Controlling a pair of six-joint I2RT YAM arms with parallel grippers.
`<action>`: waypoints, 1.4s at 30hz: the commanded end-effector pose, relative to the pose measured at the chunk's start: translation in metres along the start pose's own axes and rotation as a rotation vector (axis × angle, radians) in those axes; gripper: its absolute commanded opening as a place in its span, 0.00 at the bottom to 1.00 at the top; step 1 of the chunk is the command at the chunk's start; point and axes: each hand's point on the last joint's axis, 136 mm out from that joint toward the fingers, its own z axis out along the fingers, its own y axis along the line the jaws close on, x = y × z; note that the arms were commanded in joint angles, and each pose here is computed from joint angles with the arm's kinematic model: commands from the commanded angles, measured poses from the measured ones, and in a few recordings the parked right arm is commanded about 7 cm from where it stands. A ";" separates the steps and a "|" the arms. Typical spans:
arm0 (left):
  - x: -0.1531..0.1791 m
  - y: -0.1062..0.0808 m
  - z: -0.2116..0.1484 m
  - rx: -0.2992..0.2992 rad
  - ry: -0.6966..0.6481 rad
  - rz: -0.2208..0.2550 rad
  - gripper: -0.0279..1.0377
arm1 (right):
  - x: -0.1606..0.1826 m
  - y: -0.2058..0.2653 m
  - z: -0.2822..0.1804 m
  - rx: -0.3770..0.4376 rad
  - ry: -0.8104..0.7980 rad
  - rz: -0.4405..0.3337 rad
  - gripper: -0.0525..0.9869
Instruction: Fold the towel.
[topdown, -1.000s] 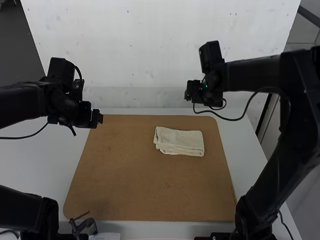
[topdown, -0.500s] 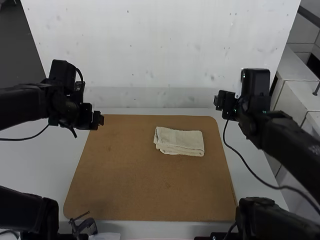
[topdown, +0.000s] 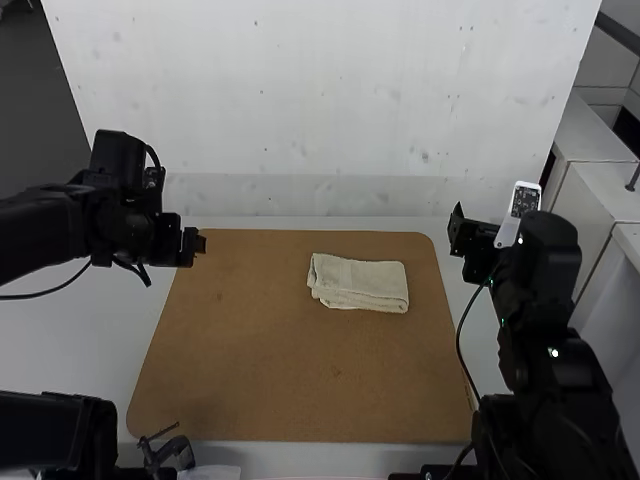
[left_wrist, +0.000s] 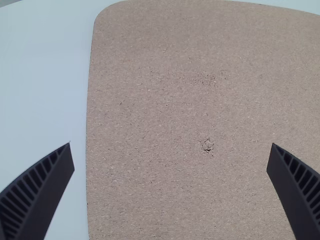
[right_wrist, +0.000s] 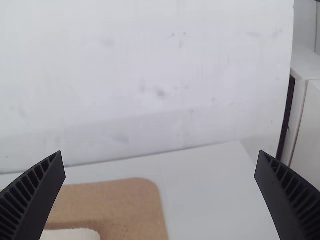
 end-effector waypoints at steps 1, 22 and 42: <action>-0.007 -0.001 -0.013 0.004 -0.066 -0.008 0.97 | -0.011 -0.001 -0.009 0.000 -0.077 -0.012 0.98; -0.031 0.014 -0.117 -0.086 -0.540 -0.035 0.95 | 0.001 0.001 -0.009 -0.019 -0.094 -0.012 0.98; -0.015 0.048 -0.174 -0.196 -0.701 -0.134 0.93 | 0.006 0.003 -0.008 -0.029 -0.081 -0.014 0.98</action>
